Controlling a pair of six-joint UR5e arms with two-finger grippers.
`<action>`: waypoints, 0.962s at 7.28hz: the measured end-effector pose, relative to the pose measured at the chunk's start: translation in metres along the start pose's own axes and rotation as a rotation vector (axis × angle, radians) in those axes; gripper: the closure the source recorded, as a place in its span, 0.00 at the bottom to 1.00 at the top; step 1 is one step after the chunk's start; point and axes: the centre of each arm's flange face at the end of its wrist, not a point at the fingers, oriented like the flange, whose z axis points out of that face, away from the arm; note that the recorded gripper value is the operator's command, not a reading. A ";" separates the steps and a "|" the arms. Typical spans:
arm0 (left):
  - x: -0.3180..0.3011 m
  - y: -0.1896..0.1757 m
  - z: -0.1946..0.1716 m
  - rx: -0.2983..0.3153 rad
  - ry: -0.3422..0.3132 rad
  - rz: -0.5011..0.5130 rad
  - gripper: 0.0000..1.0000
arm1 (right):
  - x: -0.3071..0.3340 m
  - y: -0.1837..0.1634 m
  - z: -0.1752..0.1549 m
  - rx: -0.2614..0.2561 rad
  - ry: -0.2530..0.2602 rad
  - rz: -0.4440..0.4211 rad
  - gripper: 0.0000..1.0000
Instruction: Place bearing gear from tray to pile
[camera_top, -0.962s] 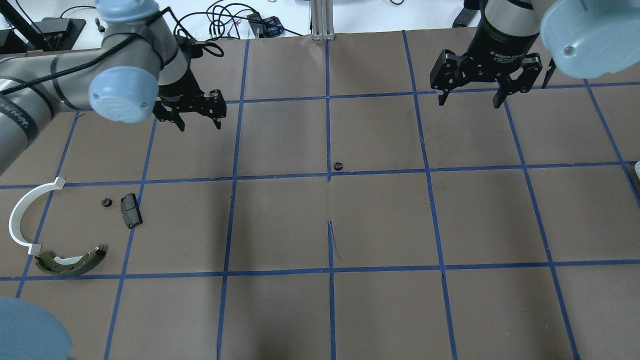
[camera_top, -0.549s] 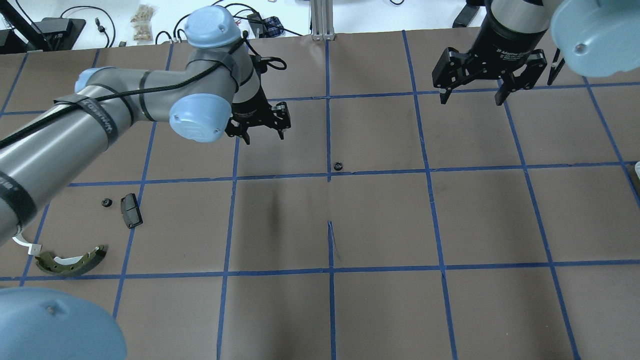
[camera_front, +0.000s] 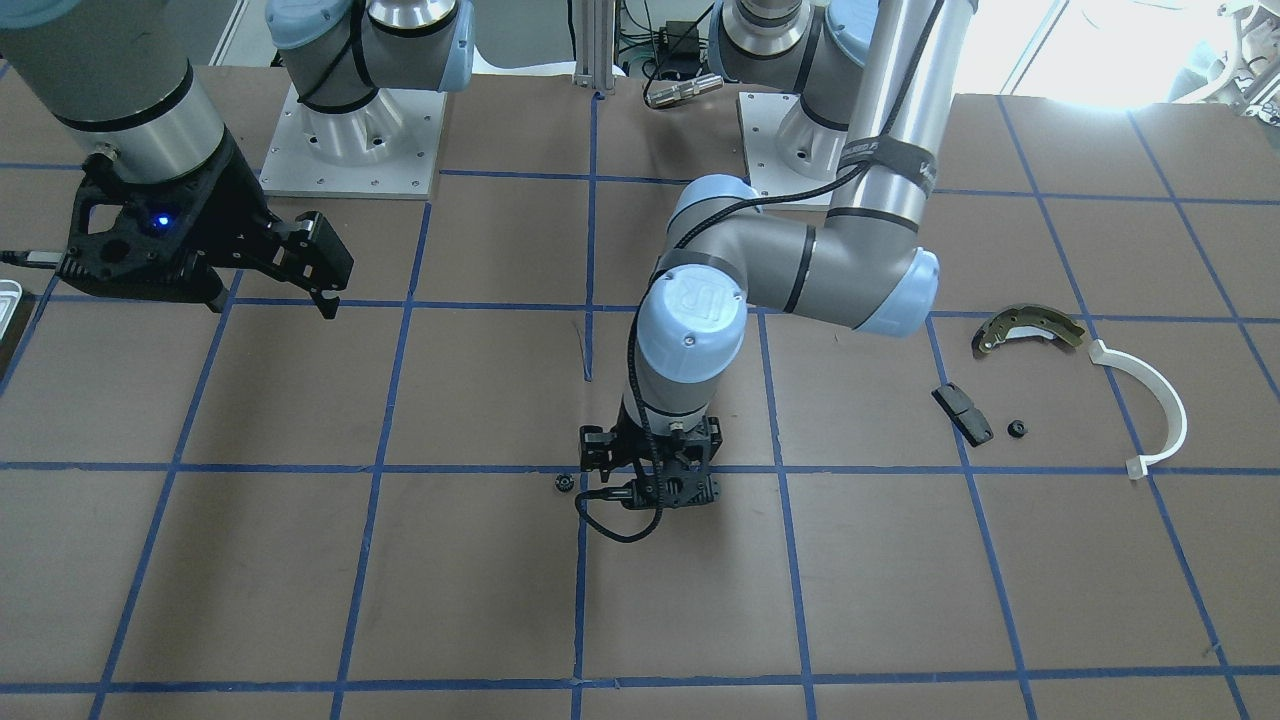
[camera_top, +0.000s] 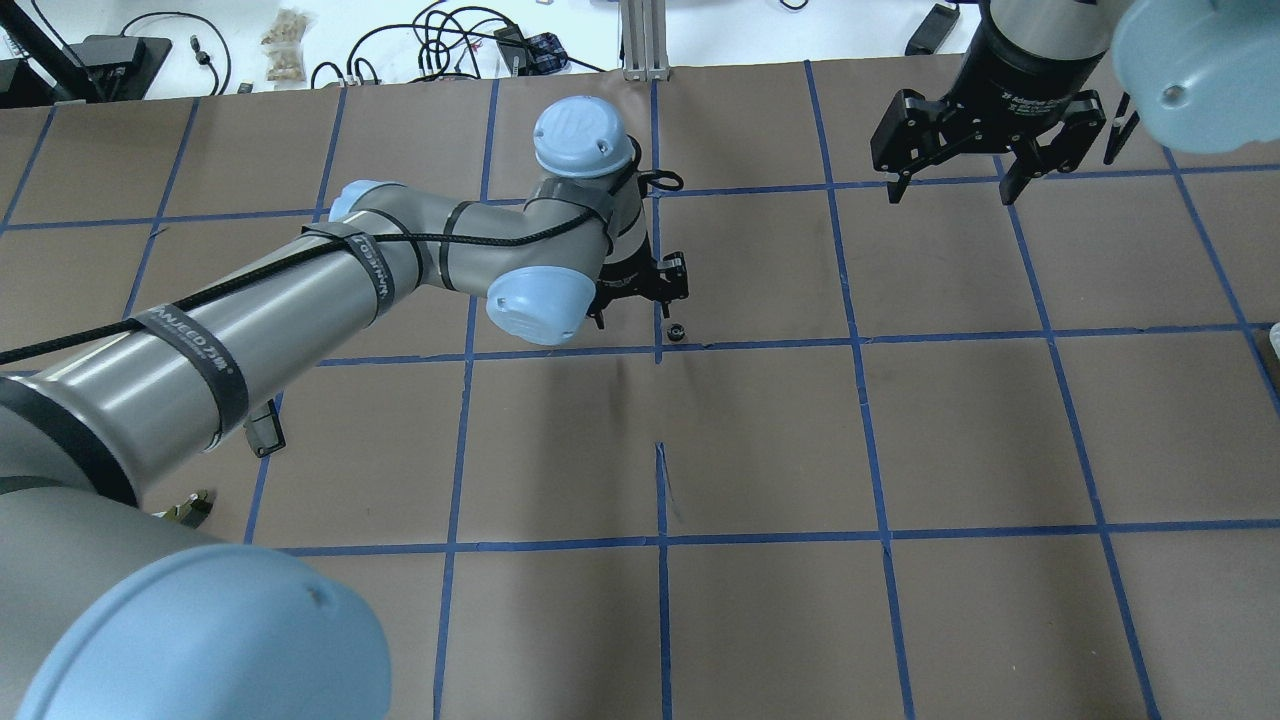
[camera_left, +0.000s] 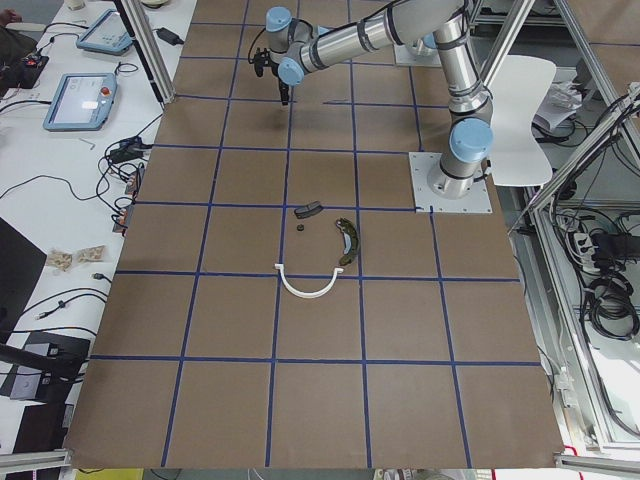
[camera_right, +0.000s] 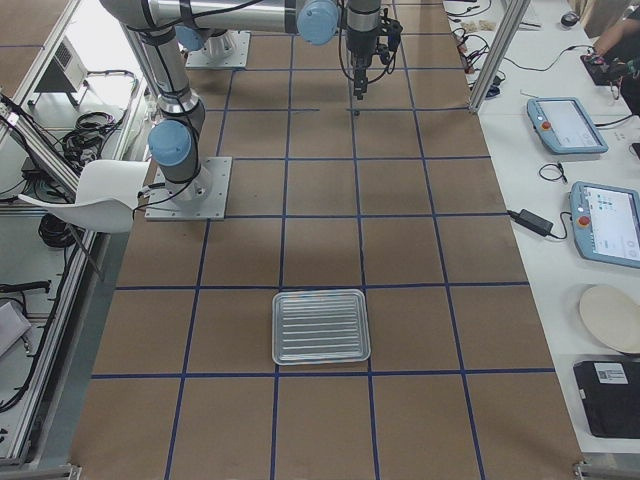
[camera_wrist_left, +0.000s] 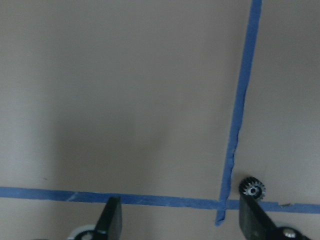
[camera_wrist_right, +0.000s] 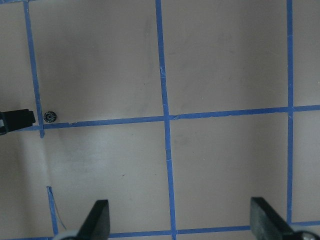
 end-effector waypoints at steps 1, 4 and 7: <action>0.014 0.008 0.014 0.000 -0.002 0.001 0.23 | 0.000 0.000 0.000 0.000 0.001 -0.002 0.00; 0.030 0.016 0.028 -0.001 -0.007 0.012 0.41 | 0.000 0.000 -0.001 0.004 0.001 -0.004 0.00; 0.038 0.005 0.024 0.018 0.002 0.017 0.41 | 0.000 0.000 -0.002 0.007 0.001 -0.005 0.00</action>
